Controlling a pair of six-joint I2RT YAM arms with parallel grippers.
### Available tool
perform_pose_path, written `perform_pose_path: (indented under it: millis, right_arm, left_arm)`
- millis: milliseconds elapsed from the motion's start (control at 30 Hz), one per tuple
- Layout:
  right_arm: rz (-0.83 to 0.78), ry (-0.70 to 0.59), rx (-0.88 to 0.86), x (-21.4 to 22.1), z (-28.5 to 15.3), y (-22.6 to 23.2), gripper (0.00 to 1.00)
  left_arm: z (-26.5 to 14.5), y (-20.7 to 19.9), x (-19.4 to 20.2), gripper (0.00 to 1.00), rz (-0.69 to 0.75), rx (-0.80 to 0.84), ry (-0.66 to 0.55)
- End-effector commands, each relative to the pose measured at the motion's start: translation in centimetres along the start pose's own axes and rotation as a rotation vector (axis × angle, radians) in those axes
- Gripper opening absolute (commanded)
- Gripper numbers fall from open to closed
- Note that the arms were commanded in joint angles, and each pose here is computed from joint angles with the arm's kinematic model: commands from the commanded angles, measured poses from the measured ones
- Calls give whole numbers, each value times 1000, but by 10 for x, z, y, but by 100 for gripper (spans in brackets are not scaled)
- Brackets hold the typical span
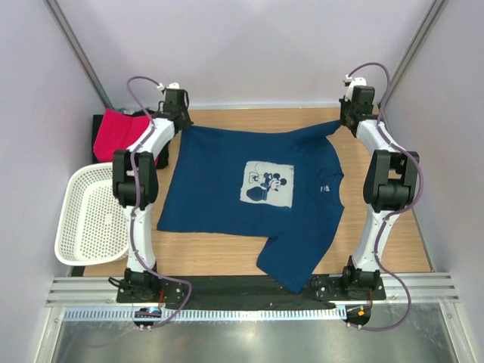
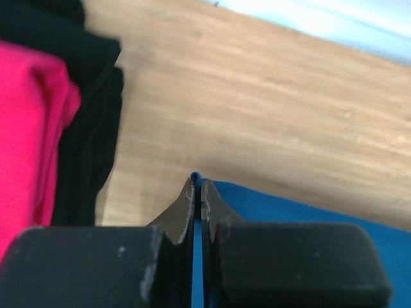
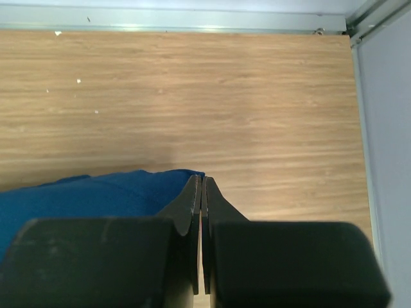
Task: Fold and stack the t-shirts
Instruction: Fold the tshirt
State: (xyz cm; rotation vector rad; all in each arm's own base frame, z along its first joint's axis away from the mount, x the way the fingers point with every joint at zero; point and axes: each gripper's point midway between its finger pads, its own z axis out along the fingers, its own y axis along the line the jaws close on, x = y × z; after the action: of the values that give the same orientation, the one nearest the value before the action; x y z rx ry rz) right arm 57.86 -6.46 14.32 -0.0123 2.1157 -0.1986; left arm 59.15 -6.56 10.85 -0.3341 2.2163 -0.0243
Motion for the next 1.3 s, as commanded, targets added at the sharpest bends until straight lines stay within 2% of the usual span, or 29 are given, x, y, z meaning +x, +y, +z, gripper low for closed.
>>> perform_pose_path:
  millis: [0, 333, 500, 633, 867, 900, 1267]
  right_arm:
    - [37, -176, 2, -62, 4, -2, 1]
    - [115, -246, -2, -89, 16, 0, 1]
    - [147, -277, -109, -105, 22, 27, 1]
    - [127, -265, -120, -107, 21, 38, 1]
    - [72, -231, -112, -103, -12, 36, 1]
    - [64, -254, -106, -113, -29, 33, 1]
    - [39, -225, -62, -89, -98, 22, 1]
  left_arm:
    - [10, -11, -33, 0, -12, 51, -96]
    - [26, 11, -49, 0, -105, -25, -136]
    - [25, 16, -48, 0, -67, -36, -133]
    - [24, 14, -41, 0, -26, -4, -106]
    - [6, 2, -37, 0, 45, 103, -76]
    - [2, 4, -36, 0, 52, 106, -73]
    - [-22, 33, -29, 0, 94, 118, -66]
